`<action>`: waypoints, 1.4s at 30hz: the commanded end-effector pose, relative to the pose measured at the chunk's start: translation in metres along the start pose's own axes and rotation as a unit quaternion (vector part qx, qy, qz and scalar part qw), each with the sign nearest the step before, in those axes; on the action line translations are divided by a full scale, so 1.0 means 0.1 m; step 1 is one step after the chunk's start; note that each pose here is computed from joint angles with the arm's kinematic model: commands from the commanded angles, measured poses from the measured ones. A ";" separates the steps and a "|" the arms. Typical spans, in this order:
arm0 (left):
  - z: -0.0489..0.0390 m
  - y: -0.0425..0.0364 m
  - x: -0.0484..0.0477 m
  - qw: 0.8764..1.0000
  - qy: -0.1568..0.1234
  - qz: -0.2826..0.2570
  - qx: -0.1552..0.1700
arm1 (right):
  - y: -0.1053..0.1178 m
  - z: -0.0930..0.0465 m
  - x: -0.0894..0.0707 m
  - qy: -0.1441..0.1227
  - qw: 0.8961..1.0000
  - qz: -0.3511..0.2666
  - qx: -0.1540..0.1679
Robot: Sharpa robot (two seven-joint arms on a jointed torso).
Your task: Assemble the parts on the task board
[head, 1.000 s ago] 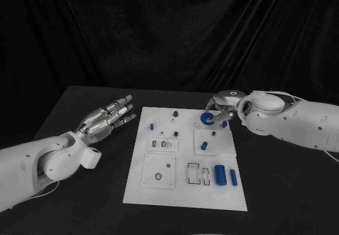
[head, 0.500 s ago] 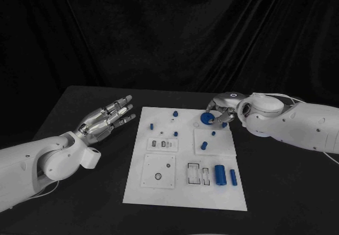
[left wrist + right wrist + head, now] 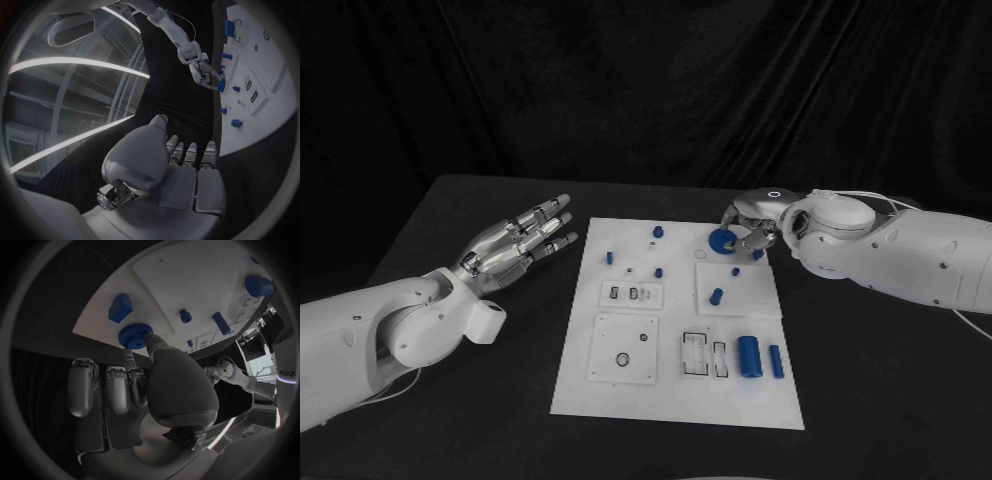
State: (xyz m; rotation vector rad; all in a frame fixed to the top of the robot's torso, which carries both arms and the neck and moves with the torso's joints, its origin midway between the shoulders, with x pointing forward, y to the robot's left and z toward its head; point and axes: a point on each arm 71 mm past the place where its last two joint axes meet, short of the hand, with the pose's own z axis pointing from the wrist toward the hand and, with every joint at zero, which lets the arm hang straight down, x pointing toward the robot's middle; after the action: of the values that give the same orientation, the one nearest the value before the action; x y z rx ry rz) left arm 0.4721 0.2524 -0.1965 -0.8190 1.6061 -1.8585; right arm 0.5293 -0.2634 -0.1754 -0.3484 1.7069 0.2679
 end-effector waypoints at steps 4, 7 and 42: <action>0.006 -0.003 0.020 1.000 0.008 -0.006 0.004 | 0.02 0.00 0.09 0.003 1.000 -0.003 0.001; 0.000 -0.003 0.015 1.000 0.008 -0.006 0.004 | 0.02 0.00 0.10 0.002 1.000 -0.002 -0.001; -0.006 0.005 0.012 1.000 0.009 -0.006 -0.001 | 0.78 0.13 -0.20 -0.022 0.994 0.013 -0.108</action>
State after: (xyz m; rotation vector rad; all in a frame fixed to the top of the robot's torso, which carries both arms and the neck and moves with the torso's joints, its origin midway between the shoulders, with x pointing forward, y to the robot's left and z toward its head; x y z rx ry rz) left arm 0.4714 0.2537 -0.1975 -0.8247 1.6212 -1.8559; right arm 0.5148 -0.1869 -0.1592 -0.4599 1.6225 0.4636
